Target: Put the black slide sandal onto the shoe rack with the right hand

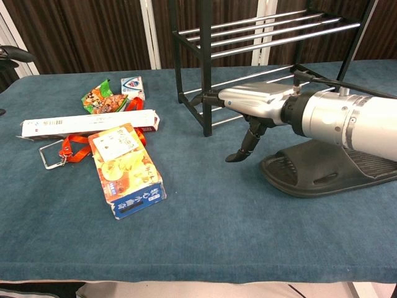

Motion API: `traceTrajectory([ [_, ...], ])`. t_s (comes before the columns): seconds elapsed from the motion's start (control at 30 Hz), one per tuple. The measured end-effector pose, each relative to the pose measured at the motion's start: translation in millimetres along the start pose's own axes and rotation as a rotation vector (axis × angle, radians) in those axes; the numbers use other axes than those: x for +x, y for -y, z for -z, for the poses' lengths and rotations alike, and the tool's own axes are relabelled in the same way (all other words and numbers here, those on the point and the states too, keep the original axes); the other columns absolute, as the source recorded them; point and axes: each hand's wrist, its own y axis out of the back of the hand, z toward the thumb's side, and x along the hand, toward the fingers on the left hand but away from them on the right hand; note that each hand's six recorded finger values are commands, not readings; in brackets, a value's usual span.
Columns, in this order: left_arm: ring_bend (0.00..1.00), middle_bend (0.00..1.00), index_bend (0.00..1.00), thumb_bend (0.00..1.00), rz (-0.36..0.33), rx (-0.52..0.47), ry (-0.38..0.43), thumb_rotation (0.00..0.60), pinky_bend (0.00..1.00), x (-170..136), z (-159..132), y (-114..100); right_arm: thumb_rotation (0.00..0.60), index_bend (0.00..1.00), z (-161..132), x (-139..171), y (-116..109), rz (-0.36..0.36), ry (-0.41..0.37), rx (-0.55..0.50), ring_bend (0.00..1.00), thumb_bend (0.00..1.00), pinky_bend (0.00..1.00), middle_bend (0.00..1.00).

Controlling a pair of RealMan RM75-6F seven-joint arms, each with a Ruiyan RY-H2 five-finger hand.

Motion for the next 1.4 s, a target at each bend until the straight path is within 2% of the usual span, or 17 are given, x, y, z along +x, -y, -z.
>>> traceTrajectory([
  [0.2,0.00,0.00,0.00,0.37,-0.005,0.007,0.001,0.600,0.03,-4,0,-1,0.600,0.00,-5,2,0,0.003,-0.017,-0.005,0.00,0.11,0.00,0.00],
  [0.4,0.00,0.00,0.00,0.36,-0.023,0.065,-0.001,0.600,0.03,-30,6,-5,0.600,0.00,1,22,-7,0.025,-0.025,0.006,0.00,0.11,0.00,0.00],
  [0.6,0.00,0.00,0.00,0.35,-0.108,0.183,-0.022,0.600,0.03,-84,23,-12,0.600,0.00,39,74,-18,0.035,0.015,0.067,0.00,0.07,0.00,0.00],
  [0.77,0.00,0.00,0.00,0.34,-0.182,0.265,-0.069,0.600,0.03,-154,47,-7,0.600,0.00,96,140,-22,0.037,0.126,0.079,0.00,0.06,0.00,0.00],
  [0.9,0.00,0.00,0.00,0.33,-0.237,0.298,-0.086,0.600,0.03,-195,62,2,0.600,0.00,137,176,-12,0.014,0.223,0.057,0.00,0.06,0.00,0.00],
  [1.03,0.00,0.00,0.00,0.33,-0.255,0.291,-0.097,0.600,0.02,-222,73,26,0.600,0.00,179,199,4,-0.041,0.321,0.063,0.00,0.06,0.00,0.00],
  [1.23,0.00,0.00,0.00,0.33,-0.231,0.223,-0.088,0.600,0.02,-233,75,53,0.600,0.00,216,203,32,-0.118,0.402,0.021,0.00,0.01,0.00,0.00],
  [1.4,0.00,0.00,0.00,0.33,-0.203,0.216,-0.091,0.600,0.02,-229,76,59,0.600,0.00,223,193,52,-0.149,0.414,-0.031,0.00,0.00,0.00,0.00],
])
